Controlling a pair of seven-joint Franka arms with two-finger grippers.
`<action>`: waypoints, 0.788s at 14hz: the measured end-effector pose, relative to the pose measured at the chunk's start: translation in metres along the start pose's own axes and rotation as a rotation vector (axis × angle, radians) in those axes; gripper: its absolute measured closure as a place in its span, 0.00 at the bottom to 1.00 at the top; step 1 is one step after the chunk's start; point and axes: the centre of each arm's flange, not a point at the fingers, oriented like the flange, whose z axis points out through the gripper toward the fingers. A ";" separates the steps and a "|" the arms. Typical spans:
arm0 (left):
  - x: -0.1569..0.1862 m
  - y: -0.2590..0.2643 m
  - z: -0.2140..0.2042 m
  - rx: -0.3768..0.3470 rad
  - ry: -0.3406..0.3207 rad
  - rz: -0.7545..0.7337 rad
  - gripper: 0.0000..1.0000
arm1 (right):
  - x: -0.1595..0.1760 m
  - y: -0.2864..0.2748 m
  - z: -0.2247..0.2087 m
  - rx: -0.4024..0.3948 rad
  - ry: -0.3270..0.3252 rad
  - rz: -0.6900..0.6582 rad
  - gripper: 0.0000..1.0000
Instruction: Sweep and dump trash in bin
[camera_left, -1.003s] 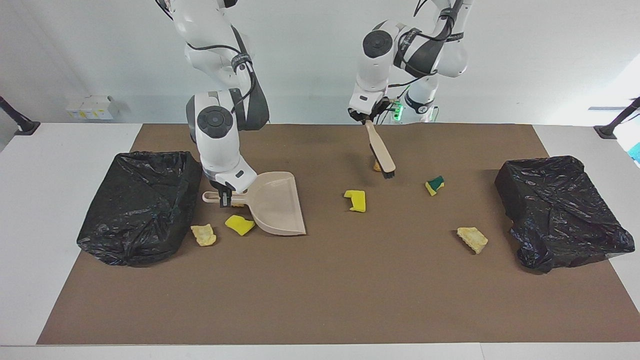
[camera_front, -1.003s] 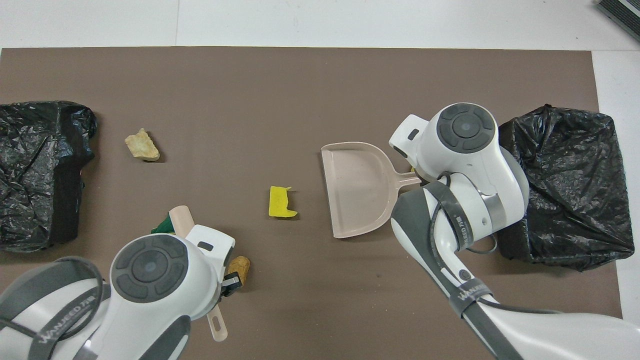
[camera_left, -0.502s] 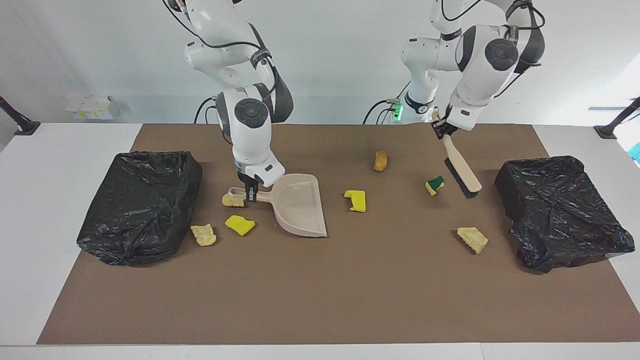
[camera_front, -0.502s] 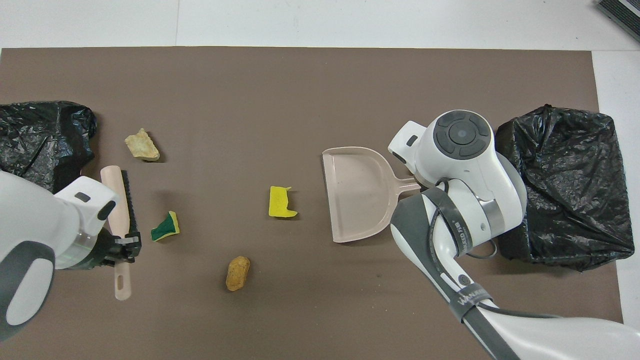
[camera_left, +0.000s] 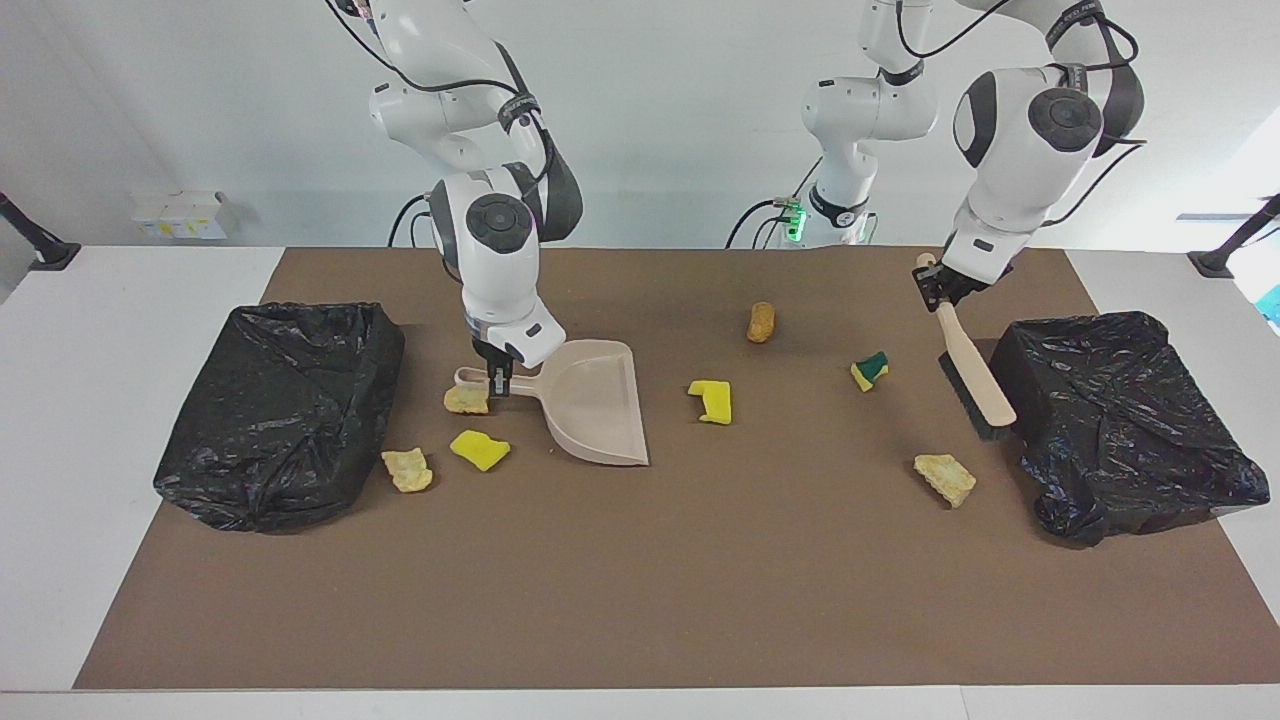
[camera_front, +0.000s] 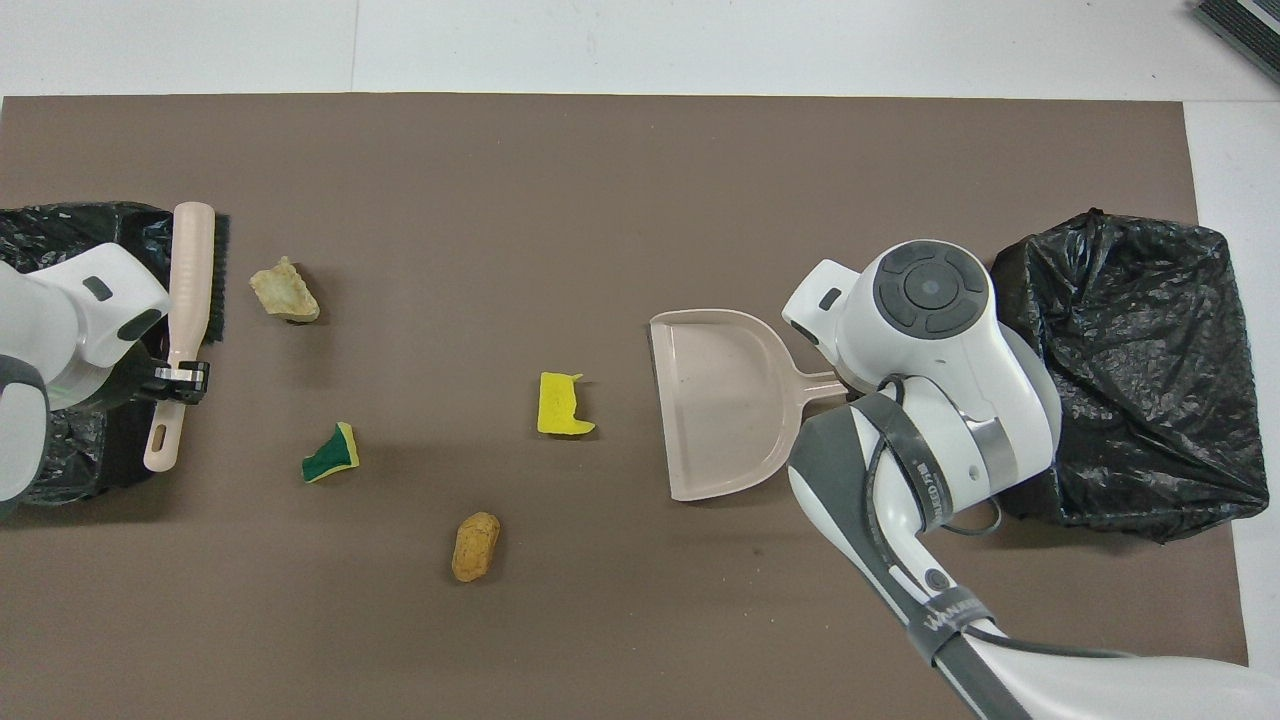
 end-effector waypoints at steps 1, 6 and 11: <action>0.011 -0.004 0.015 0.025 0.011 0.030 0.74 | -0.001 -0.001 0.001 0.002 -0.001 0.000 0.67; 0.049 -0.014 0.045 0.068 0.039 0.135 0.74 | -0.001 -0.004 0.002 0.007 -0.002 0.000 0.67; 0.053 -0.032 0.085 0.059 -0.003 0.165 0.74 | -0.003 -0.015 0.006 0.022 -0.006 -0.003 0.67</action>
